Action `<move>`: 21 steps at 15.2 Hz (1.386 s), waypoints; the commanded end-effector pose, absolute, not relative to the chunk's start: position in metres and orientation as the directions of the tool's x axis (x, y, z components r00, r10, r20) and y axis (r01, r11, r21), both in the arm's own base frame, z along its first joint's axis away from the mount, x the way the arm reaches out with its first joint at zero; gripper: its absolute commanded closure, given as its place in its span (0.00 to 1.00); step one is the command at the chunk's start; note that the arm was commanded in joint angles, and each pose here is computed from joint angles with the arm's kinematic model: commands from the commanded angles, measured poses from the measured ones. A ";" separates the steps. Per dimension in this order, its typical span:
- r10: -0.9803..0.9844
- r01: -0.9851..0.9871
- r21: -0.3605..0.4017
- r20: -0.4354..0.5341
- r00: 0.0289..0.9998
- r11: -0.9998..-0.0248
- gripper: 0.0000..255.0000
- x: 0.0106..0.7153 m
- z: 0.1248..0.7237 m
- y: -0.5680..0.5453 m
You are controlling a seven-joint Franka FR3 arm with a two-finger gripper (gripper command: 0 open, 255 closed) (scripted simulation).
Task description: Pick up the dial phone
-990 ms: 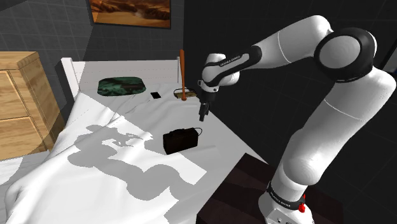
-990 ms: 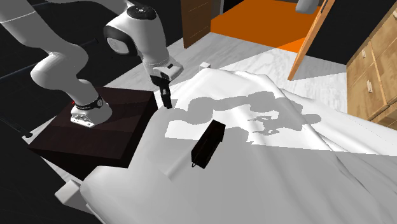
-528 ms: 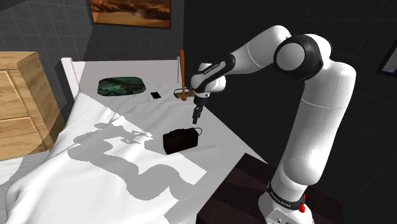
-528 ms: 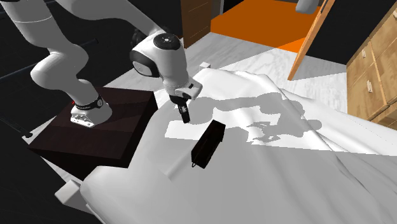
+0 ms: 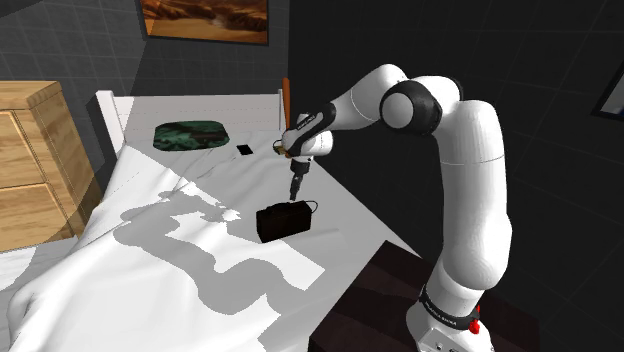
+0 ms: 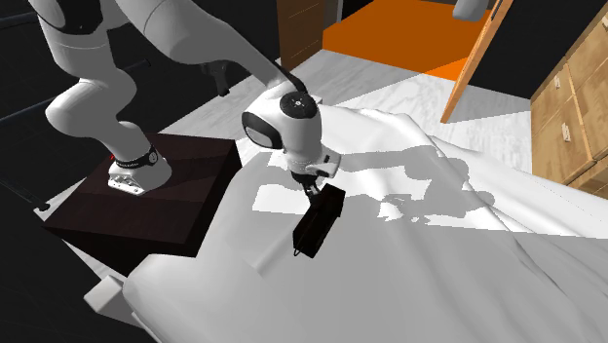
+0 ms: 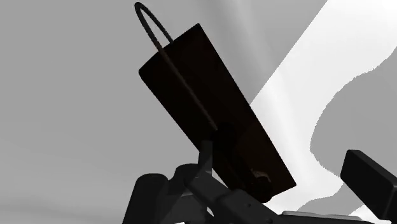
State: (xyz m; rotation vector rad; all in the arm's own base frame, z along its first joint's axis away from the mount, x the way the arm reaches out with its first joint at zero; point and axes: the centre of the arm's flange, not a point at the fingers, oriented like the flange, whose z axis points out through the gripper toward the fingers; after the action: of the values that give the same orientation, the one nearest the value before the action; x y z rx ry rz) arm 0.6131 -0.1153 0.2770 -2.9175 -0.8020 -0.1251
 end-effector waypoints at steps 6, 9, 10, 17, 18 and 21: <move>0.541 0.551 -0.085 0.119 0.833 -0.830 0.00 0.648 0.234 -0.121; 0.541 0.551 -0.085 0.119 0.833 -0.830 0.00 0.648 0.218 -0.121; 0.541 0.551 -0.085 0.119 0.833 -0.830 0.00 0.648 0.210 -0.121; 0.541 0.551 -0.085 0.119 0.833 -0.830 1.00 0.648 0.210 -0.121; 0.541 0.551 -0.085 0.119 0.833 -0.830 1.00 0.648 0.210 -0.121; 0.541 0.551 -0.085 0.119 0.833 -0.830 1.00 0.648 0.210 -0.121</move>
State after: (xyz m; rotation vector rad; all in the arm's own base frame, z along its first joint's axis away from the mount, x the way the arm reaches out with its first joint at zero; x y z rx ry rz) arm 0.6481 -0.1212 0.2103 -2.8964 -0.8665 -0.1373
